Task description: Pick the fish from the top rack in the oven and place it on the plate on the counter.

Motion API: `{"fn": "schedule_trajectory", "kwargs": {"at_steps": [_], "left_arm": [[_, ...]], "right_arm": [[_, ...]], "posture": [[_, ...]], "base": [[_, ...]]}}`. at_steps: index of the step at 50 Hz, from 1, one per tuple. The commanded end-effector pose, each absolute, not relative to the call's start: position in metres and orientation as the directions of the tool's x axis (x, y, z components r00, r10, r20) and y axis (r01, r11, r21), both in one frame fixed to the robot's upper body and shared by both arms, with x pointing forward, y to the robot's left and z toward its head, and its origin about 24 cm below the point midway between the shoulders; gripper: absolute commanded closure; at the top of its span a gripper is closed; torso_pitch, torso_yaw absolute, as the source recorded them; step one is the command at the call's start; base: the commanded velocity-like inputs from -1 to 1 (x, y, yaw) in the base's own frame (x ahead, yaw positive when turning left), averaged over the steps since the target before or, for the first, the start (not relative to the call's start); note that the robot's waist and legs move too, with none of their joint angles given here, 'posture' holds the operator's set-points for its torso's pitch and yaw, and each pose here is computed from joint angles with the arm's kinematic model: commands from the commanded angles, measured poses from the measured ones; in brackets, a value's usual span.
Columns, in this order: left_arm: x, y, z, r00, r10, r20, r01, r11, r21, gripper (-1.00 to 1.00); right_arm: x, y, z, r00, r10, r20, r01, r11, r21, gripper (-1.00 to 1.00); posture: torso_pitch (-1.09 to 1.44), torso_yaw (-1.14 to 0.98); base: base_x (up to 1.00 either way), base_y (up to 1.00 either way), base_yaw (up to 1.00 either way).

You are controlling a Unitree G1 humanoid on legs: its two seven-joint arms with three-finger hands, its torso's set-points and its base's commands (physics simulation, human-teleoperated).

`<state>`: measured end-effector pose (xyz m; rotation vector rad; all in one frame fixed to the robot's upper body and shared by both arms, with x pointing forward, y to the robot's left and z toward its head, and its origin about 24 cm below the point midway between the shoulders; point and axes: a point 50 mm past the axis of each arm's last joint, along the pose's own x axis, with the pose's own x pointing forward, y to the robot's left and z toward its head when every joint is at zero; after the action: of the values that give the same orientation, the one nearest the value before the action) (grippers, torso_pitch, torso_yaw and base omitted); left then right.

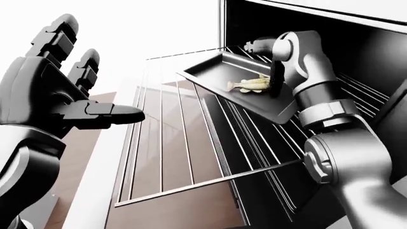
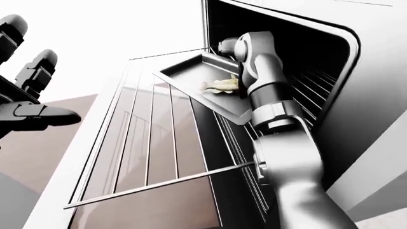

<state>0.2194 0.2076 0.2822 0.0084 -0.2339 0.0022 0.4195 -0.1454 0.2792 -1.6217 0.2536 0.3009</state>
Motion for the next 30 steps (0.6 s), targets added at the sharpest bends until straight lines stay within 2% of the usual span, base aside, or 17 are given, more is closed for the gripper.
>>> {"fn": "schedule_trajectory", "kwargs": {"at_steps": [1,5,7,11,15,24,30], "left_arm": [[0.217,0.210,0.292,0.956,0.018,0.293,-0.021,1.000,0.006,-1.00],[0.217,0.210,0.291,0.956,0.016,0.292,-0.019,1.000,0.010,-1.00],[0.216,0.211,0.292,0.957,0.014,0.289,-0.019,1.000,0.014,-1.00],[0.214,0.212,0.294,0.956,0.013,0.294,-0.019,1.000,0.018,-1.00],[0.214,0.217,0.291,0.957,0.021,0.288,-0.027,0.999,0.017,-1.00],[0.215,0.219,0.289,0.958,0.023,0.286,-0.030,0.999,0.019,-1.00],[0.214,0.221,0.290,0.958,0.025,0.285,-0.033,0.999,0.022,-1.00]], "right_arm": [[0.417,-0.140,0.305,0.970,0.037,-0.238,-0.235,-0.079,-0.969,-0.79],[0.419,-0.136,0.301,0.970,0.039,-0.240,-0.236,-0.078,-0.969,-0.68],[0.422,-0.134,0.294,0.970,0.041,-0.241,-0.238,-0.070,-0.969,-0.51],[0.423,-0.128,0.289,0.968,0.045,-0.248,-0.244,-0.071,-0.967,-0.47],[0.426,-0.126,0.281,0.965,0.045,-0.258,-0.255,-0.062,-0.965,-0.31],[0.427,-0.121,0.271,0.957,0.054,-0.286,-0.283,-0.048,-0.958,-0.22],[0.426,-0.123,0.269,0.935,0.055,-0.350,-0.349,-0.030,-0.937,-0.18]], "posture": [[-0.16,0.00],[-0.16,0.00],[-0.16,0.00],[-0.16,0.00],[-0.16,0.00],[-0.16,0.00],[-0.16,0.00]], "base": [[0.00,0.00,0.00],[0.00,0.00,0.00],[0.00,0.00,0.00],[0.00,0.00,0.00],[0.00,0.00,0.00],[0.00,0.00,0.00],[0.00,0.00,0.00]]}}
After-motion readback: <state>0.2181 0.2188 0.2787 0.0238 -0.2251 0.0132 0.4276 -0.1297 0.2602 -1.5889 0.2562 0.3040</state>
